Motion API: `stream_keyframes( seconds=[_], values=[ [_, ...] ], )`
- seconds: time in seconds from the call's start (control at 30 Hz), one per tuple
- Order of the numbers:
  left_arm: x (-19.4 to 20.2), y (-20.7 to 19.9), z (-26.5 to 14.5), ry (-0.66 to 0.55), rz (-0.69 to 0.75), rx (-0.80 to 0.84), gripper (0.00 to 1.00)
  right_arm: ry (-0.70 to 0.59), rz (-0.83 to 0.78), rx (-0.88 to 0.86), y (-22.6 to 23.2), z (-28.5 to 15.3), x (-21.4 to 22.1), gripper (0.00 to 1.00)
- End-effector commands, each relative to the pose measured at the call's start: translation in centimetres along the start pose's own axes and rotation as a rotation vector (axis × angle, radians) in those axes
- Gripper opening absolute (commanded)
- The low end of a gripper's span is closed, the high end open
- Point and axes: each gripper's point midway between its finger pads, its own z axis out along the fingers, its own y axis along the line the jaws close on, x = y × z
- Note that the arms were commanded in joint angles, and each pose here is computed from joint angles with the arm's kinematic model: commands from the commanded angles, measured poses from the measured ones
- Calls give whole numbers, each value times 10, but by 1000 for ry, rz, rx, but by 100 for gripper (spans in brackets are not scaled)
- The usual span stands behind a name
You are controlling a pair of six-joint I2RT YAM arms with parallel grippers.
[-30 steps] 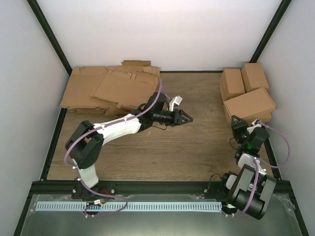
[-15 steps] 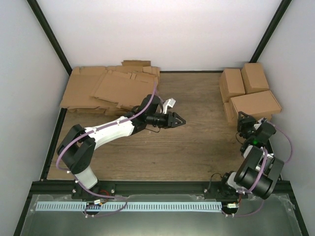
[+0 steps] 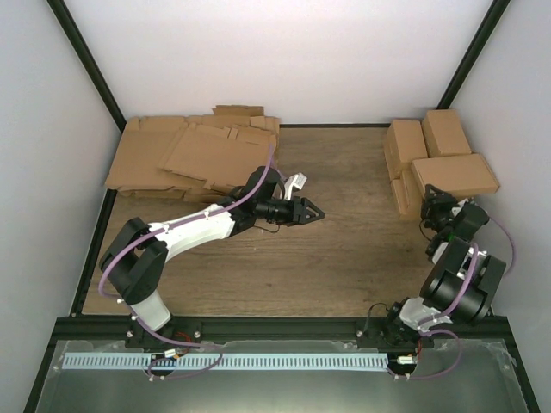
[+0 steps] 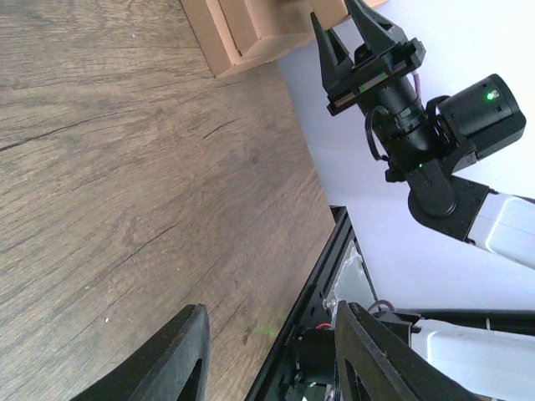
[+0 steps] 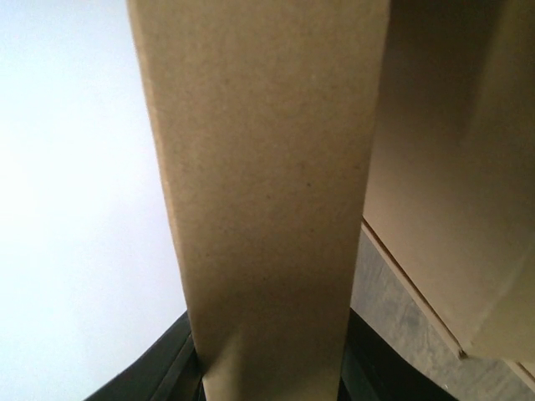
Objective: Fold the paper box
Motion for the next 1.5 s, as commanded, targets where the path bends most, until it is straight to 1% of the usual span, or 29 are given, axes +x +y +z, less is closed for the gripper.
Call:
stream_keyframes(
  seconds=[0.0, 0.2, 0.3, 0.33, 0.37, 0.43, 0.47, 0.5, 0.6, 0.67, 0.77, 0.9, 1.1, 1.2, 1.3, 1.4, 1.47],
  values=[
    [-10, -5, 1, -16, 25, 19, 44, -32, -8, -30, 16, 11, -19, 31],
    [-10, -4, 3, -11, 18, 18, 44, -48, 27, -13, 11, 20, -19, 32],
    [-10, -4, 3, -10, 15, 16, 44, -29, 41, -10, 9, 28, -18, 34],
    [-11, -3, 3, -12, 14, 12, 44, -17, 42, -11, 9, 32, -15, 37],
    [-11, -3, 2, -13, 16, 10, 44, -9, 41, -12, 10, 33, -14, 46],
    [-12, -3, 2, -15, 15, 6, 44, -11, 42, -2, 10, 33, -12, 71],
    [-12, -4, 3, -13, 15, 7, 44, -18, 42, 12, 9, 31, -12, 78],
    [-12, -4, 3, -13, 14, 7, 44, -28, 36, 23, 9, 28, -12, 82],
    [-13, -5, 2, -15, 15, 7, 45, -45, 5, 82, 9, 20, -11, 89],
    [-12, -5, 2, -14, 14, 7, 45, -49, 15, 143, 0, 14, -9, 92],
    [-12, -5, 3, -11, 13, 11, 45, -59, 15, 212, -8, 5, -6, 99],
    [-10, -4, 1, -11, 12, 12, 45, -72, 3, 284, -15, -7, -3, 100],
    [-5, -2, -1, -6, 13, 9, 45, -42, -29, 378, -28, -16, 0, 100],
    [-4, -2, -3, -9, 15, 9, 45, -40, -101, 405, -29, -20, -4, 100],
    [-2, 0, -3, -11, 14, 6, 45, -74, -166, 427, -24, -24, -17, 99],
    [-1, 1, -3, -9, 13, 9, 45, -95, -226, 439, -14, -28, -29, 94],
    [0, 1, -5, -13, 15, 8, 45, -108, -261, 448, -9, -31, -32, 89]
  ],
)
